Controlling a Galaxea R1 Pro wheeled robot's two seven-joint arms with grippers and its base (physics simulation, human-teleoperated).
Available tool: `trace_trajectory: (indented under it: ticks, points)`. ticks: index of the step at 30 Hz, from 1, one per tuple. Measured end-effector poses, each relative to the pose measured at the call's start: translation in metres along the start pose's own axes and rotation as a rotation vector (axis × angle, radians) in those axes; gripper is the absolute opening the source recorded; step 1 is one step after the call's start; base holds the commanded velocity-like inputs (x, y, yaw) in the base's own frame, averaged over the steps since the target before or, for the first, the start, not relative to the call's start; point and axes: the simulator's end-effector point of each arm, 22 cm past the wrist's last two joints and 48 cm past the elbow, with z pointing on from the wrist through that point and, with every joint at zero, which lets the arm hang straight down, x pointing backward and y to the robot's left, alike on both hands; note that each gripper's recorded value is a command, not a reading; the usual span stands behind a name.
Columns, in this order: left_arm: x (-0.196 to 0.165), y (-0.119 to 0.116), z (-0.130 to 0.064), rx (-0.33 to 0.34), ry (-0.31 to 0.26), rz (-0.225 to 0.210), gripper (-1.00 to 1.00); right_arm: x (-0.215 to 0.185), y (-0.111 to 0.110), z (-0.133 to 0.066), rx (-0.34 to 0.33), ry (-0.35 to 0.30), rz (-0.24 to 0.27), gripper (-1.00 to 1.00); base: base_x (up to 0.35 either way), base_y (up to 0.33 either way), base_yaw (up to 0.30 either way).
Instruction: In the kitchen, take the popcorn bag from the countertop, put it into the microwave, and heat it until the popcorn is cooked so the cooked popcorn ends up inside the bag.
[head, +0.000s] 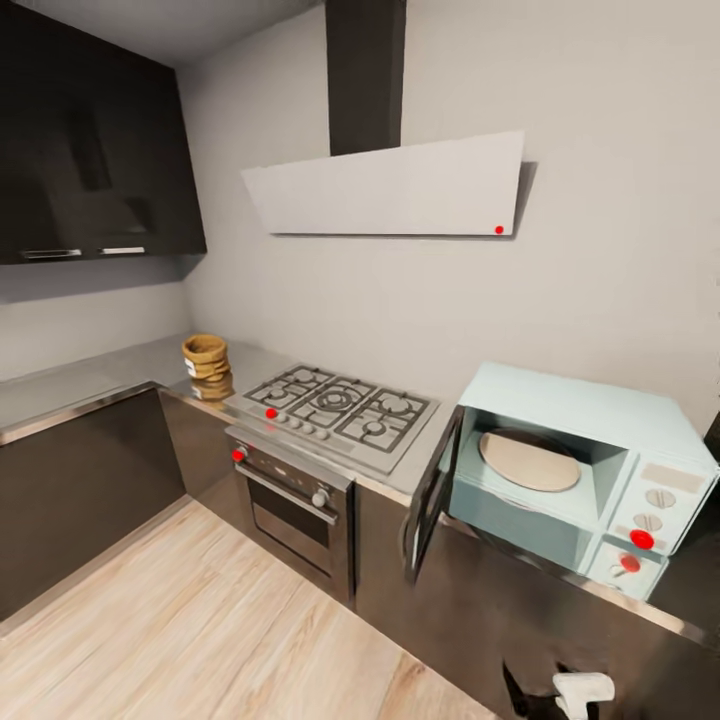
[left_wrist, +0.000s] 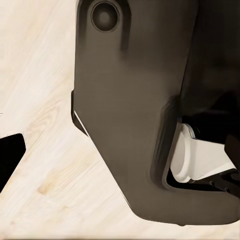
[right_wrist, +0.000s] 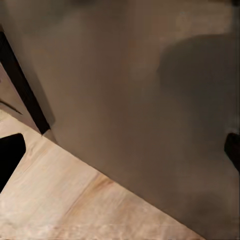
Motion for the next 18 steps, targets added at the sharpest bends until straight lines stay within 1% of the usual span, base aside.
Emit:
trace_trajectory:
  ticks: [1, 3, 5, 8, 9, 11, 12, 13, 14, 15, 16, 17, 18]
  points:
    - [0.000, 0.000, 0.000, 0.000, 0.000, 0.000, 1.00, 0.007, 0.000, -0.001, 0.002, 0.015, 0.003, 1.00, -0.266, 0.210, 0.000]
    - [0.000, 0.000, 0.000, -0.001, 0.000, -0.001, 1.00, 0.046, -0.003, -0.011, 0.009, 0.099, 0.016, 1.00, -0.247, 0.228, 0.000]
    - [0.000, 0.001, 0.000, -0.001, 0.000, -0.002, 1.00, 0.110, -0.005, -0.034, 0.022, 0.242, 0.038, 1.00, -0.175, 0.272, 0.000]
    - [0.000, 0.001, 0.000, -0.002, 0.000, -0.002, 1.00, 0.168, -0.005, -0.065, 0.034, 0.380, 0.060, 1.00, -0.069, 0.301, 0.000]
    - [0.000, 0.002, 0.000, -0.003, 0.000, -0.002, 1.00, 0.195, -0.004, -0.083, 0.039, 0.448, 0.070, 1.00, -0.022, 0.312, 0.000]
    - [0.000, 0.003, 0.000, -0.004, 0.000, -0.002, 1.00, 0.234, -0.003, -0.114, 0.049, 0.554, 0.085, 1.00, -0.011, 0.314, 0.000]
    - [0.000, 0.003, 0.000, -0.004, 0.000, -0.002, 1.00, 0.258, -0.001, -0.137, 0.054, 0.624, 0.095, 1.00, -0.004, 0.316, 0.000]
    - [0.000, 0.003, 0.000, -0.004, 0.000, -0.002, 1.00, 0.275, 0.000, -0.155, 0.060, 0.676, 0.103, 1.00, -0.002, 0.316, 0.000]
    - [0.000, 0.003, 0.000, -0.004, 0.000, -0.002, 1.00, 0.285, 0.001, -0.167, 0.062, 0.709, 0.108, 1.00, -0.001, 0.316, 0.000]
    - [0.000, 0.004, 0.000, -0.005, 0.000, -0.002, 1.00, 0.301, 0.004, -0.188, 0.065, 0.764, 0.114, 1.00, -0.001, 0.317, 0.000]
    - [0.000, 0.005, 0.000, -0.006, 0.000, -0.002, 1.00, 0.311, 0.006, -0.202, 0.065, 0.801, 0.119, 1.00, 0.005, 0.316, 0.000]
    - [0.000, 0.005, 0.000, -0.007, 0.000, -0.002, 1.00, 0.323, 0.013, -0.219, 0.061, 0.846, 0.123, 1.00, 0.070, 0.284, 0.000]
    - [0.000, 0.006, 0.000, -0.007, 0.001, -0.001, 1.00, 0.334, 0.026, -0.234, 0.047, 0.890, 0.123, 1.00, 0.094, 0.267, 0.000]
